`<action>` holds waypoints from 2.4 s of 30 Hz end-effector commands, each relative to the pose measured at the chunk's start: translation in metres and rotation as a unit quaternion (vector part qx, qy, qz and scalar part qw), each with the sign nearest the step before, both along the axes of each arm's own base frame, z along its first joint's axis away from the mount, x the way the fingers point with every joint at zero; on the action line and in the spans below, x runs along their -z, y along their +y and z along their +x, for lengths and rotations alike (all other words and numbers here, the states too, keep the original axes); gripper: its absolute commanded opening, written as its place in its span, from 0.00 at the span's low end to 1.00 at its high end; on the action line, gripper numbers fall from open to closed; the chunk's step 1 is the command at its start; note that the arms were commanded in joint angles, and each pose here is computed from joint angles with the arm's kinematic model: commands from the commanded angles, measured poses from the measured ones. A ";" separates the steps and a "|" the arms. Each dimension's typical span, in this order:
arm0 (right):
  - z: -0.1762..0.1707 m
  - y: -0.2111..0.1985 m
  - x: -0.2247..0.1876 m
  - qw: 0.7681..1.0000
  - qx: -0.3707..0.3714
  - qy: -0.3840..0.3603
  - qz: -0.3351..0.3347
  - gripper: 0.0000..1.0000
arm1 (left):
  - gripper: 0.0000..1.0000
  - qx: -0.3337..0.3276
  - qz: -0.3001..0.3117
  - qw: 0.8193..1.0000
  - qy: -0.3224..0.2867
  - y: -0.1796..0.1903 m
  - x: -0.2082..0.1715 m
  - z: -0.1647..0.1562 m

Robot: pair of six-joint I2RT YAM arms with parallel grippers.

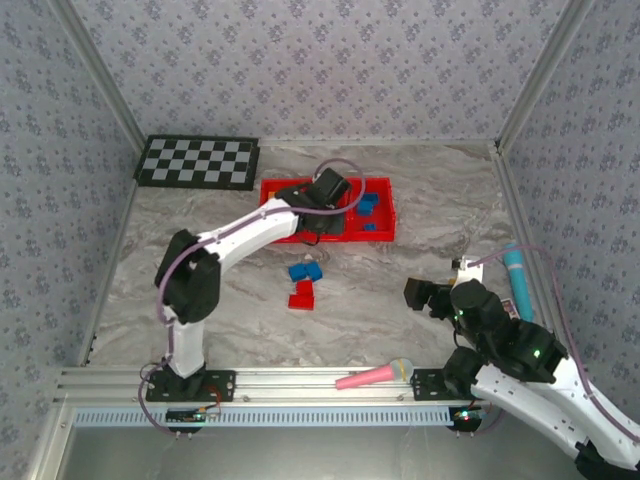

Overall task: Sort the legos into containers by color
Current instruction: Place the lego in the container, then pick up the lego from the middle-left of the table.

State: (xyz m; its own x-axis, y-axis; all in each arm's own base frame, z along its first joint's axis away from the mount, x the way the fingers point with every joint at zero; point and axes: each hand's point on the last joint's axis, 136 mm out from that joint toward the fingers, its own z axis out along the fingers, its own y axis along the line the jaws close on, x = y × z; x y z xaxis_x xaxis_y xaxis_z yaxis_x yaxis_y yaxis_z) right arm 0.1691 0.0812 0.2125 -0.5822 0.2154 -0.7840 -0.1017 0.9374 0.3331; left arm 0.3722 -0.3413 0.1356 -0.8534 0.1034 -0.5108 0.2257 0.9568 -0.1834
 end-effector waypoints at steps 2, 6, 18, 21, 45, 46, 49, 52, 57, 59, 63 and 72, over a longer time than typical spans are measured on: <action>-0.001 0.005 0.008 1.000 -0.013 0.011 -0.002 1.00 | 0.10 -0.011 0.016 1.000 -0.016 -0.003 0.000 0.035; 0.001 0.008 0.015 1.000 -0.017 0.018 -0.005 1.00 | 0.11 -0.030 0.045 0.998 -0.018 0.002 0.009 0.058; 0.001 0.007 0.020 0.999 -0.020 0.026 -0.013 1.00 | 0.18 -0.052 0.040 0.998 -0.026 0.008 0.016 0.100; 0.001 0.006 0.021 0.999 -0.019 0.027 -0.015 1.00 | 0.22 -0.050 0.041 0.998 -0.026 0.007 0.019 0.101; 0.011 0.020 0.036 0.997 -0.003 0.071 0.012 1.00 | 1.00 0.028 0.039 0.998 -0.049 0.039 -0.048 0.013; 0.012 0.022 0.037 0.997 -0.003 0.076 0.013 1.00 | 1.00 0.038 0.034 0.997 -0.051 0.041 -0.050 0.002; 0.013 0.027 0.036 0.997 -0.008 0.080 0.020 1.00 | 0.99 0.085 0.023 0.995 -0.052 0.046 -0.048 -0.039; 0.014 0.034 0.033 0.996 -0.025 0.075 0.030 1.00 | 1.00 0.114 0.044 0.991 -0.052 0.062 -0.034 -0.080; 0.014 0.032 0.033 0.996 -0.017 0.076 0.032 1.00 | 1.00 0.147 0.086 0.985 0.003 0.099 0.019 -0.138; 0.015 0.032 0.033 0.996 -0.014 0.076 0.033 1.00 | 1.00 0.152 0.088 0.984 0.027 0.108 0.034 -0.155; 0.015 0.033 0.033 0.996 -0.014 0.077 0.041 1.00 | 1.00 0.125 0.084 0.987 0.054 0.117 0.050 -0.174; 0.018 0.042 0.033 0.995 -0.026 0.090 0.034 1.00 | 1.00 -0.024 0.052 0.991 0.117 0.093 0.082 -0.188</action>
State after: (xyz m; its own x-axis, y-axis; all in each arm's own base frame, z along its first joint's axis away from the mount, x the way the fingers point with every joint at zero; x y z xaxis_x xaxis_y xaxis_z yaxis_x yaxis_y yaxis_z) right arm 0.1847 0.1190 0.1749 -0.7228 0.2209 -0.6548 -0.0804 0.9142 0.3971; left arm 0.1831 -0.2355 0.0622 -0.9198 0.2415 -0.3092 0.2823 0.9547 -0.0942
